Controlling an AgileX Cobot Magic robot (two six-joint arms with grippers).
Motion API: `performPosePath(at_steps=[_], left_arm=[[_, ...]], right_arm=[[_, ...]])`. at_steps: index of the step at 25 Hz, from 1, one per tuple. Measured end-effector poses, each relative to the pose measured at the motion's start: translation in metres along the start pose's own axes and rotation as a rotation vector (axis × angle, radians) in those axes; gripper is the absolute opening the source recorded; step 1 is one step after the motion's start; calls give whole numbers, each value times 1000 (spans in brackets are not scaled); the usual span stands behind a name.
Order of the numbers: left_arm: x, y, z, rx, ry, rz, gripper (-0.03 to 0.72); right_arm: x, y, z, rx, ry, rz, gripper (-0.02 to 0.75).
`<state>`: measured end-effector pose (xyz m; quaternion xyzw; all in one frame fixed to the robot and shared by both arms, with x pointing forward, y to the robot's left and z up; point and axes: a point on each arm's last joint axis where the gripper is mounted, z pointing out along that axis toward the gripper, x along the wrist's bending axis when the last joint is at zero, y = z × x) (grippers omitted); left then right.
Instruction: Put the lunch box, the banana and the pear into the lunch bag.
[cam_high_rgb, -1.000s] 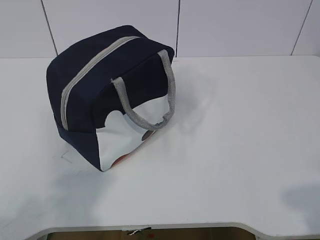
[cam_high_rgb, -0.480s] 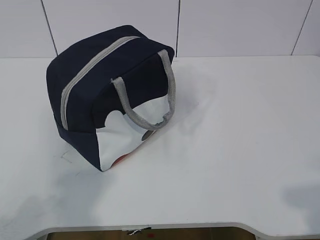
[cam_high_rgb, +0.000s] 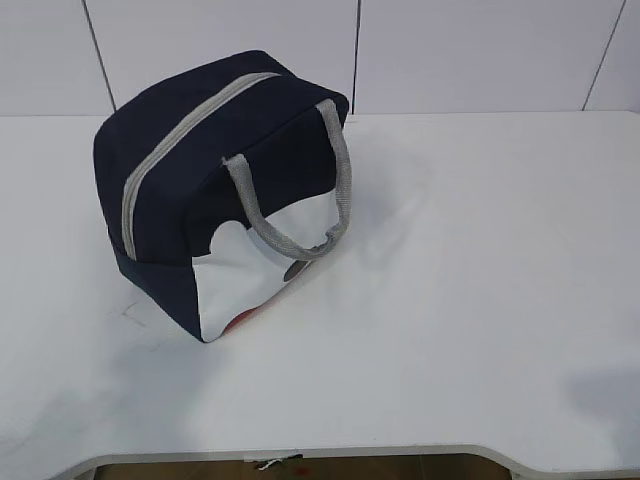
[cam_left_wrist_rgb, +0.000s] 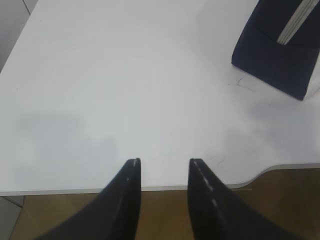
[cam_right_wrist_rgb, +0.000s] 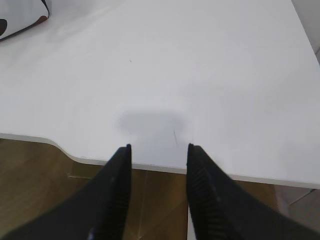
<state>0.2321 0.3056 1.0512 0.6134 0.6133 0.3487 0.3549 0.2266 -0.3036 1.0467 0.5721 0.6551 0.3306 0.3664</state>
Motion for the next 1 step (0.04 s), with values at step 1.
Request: performPosePath(at_steps=[1], left_arm=[[0,0,0,0,0,0,242]], right_arm=[[0,0,0,0,0,0,317]])
